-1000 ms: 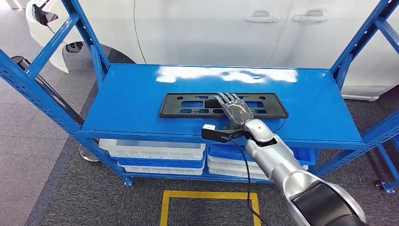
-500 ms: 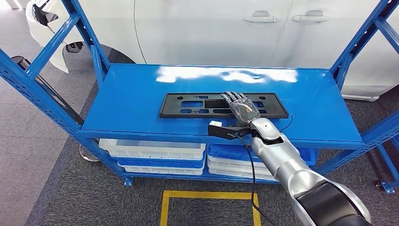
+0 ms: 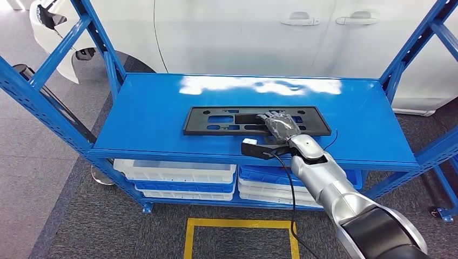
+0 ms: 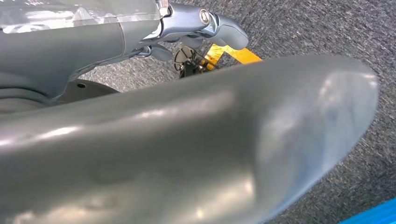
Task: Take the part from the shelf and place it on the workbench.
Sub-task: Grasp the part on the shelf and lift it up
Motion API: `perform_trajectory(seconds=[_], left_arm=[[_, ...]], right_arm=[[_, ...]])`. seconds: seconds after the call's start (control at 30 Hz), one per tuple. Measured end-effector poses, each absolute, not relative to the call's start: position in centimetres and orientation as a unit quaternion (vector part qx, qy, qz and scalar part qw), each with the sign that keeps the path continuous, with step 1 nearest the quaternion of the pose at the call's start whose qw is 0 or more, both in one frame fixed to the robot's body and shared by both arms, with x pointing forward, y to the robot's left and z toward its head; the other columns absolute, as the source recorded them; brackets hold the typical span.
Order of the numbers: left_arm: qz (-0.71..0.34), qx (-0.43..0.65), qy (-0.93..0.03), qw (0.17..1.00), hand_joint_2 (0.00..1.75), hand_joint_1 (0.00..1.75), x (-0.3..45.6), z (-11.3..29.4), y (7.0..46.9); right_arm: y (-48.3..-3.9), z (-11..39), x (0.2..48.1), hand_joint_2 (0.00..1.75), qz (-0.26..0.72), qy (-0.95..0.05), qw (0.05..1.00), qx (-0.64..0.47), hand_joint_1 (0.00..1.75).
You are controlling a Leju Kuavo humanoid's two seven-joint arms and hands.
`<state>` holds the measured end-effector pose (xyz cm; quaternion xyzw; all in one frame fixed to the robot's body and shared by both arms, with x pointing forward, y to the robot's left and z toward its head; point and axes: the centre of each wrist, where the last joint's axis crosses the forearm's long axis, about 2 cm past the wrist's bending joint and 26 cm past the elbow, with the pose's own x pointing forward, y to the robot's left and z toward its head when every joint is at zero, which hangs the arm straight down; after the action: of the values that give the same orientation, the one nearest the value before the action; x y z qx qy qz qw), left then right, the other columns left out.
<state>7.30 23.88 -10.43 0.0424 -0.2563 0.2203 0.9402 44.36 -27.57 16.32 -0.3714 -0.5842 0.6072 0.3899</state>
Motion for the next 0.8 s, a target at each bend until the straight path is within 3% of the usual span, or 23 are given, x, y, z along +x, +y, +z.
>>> perform_trajectory(seconds=[0.8], left_arm=[[0.223, 0.043, -0.259, 0.939, 0.0, 0.0, 7.3, -10.4, 23.9]], right_arm=[[-28.0, 17.6, 45.1, 1.75, 0.601, -0.595, 0.39, -0.363, 1.75]])
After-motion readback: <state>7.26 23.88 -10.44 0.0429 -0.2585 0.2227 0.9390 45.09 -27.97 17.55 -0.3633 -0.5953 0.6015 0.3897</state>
